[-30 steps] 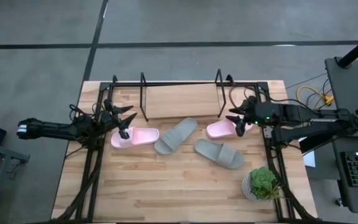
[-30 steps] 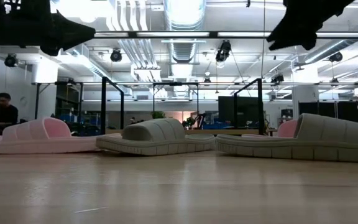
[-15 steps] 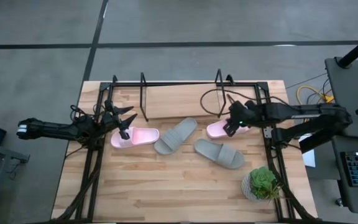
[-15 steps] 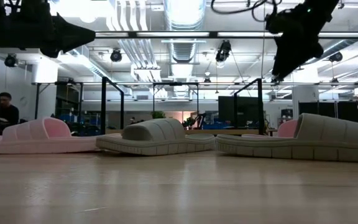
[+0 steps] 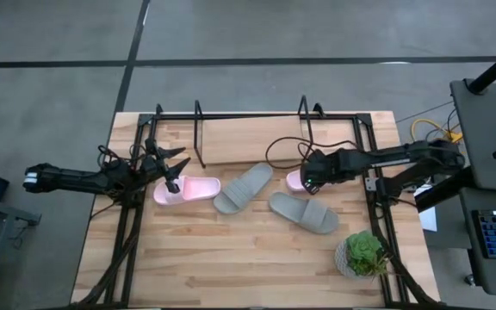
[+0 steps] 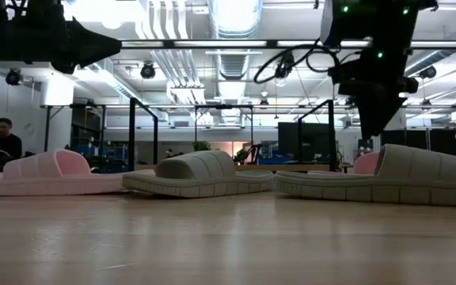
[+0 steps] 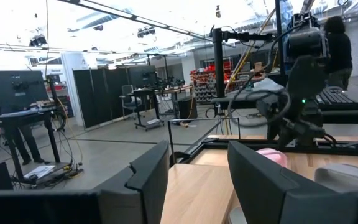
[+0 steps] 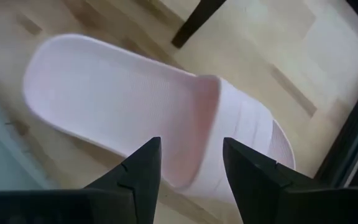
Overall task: Pick and place slides into the shelf
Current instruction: Put the right pink slides on the shelf
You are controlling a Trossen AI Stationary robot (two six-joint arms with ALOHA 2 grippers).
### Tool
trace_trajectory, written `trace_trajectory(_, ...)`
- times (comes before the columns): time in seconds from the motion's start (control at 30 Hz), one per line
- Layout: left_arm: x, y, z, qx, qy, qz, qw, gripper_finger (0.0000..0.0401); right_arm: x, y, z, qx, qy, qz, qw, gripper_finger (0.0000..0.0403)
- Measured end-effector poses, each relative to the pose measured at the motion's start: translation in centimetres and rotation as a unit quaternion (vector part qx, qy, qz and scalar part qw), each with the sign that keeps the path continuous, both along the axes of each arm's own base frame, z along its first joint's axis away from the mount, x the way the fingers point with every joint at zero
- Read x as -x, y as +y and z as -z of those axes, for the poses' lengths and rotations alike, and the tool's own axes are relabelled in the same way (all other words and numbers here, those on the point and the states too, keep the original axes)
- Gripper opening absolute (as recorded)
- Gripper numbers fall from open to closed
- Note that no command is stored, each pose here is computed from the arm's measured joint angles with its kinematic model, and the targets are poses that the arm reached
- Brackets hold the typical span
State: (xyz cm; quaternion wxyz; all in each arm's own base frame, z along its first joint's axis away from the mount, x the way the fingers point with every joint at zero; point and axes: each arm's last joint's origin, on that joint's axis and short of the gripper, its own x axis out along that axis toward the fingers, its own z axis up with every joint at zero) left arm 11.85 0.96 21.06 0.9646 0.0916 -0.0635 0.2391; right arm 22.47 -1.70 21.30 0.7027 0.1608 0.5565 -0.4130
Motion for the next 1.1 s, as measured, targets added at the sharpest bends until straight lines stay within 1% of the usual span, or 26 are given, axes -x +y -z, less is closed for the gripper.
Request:
trace_trajectory(0.23,0.0,0.0,0.0,0.0,0.0,0.0,1.0,0.0151,-1.0,0.0,2.0,-0.001,0.047,0.0,0.999,0.0164)
trace_trajectory(0.47,0.0,0.0,0.0,0.0,0.0,0.0,1.0,0.0151,-1.4,-0.1,3.3,0.001,0.084,-0.001,0.996,0.0164)
trace_trajectory(0.7,0.0,0.0,0.0,0.0,0.0,0.0,1.0,0.0151,-0.9,-0.1,3.4,0.002,0.114,-0.001,0.994,0.0155)
trace_trajectory(0.87,0.0,0.0,0.0,0.0,0.001,0.0,1.0,0.0151,-0.9,-0.2,3.4,0.026,0.118,-0.003,0.993,0.0141)
trace_trajectory(1.1,0.0,0.0,0.0,0.0,0.0,0.0,1.0,0.0151,-0.8,-0.2,3.4,0.027,0.12,-0.005,0.992,0.0116)
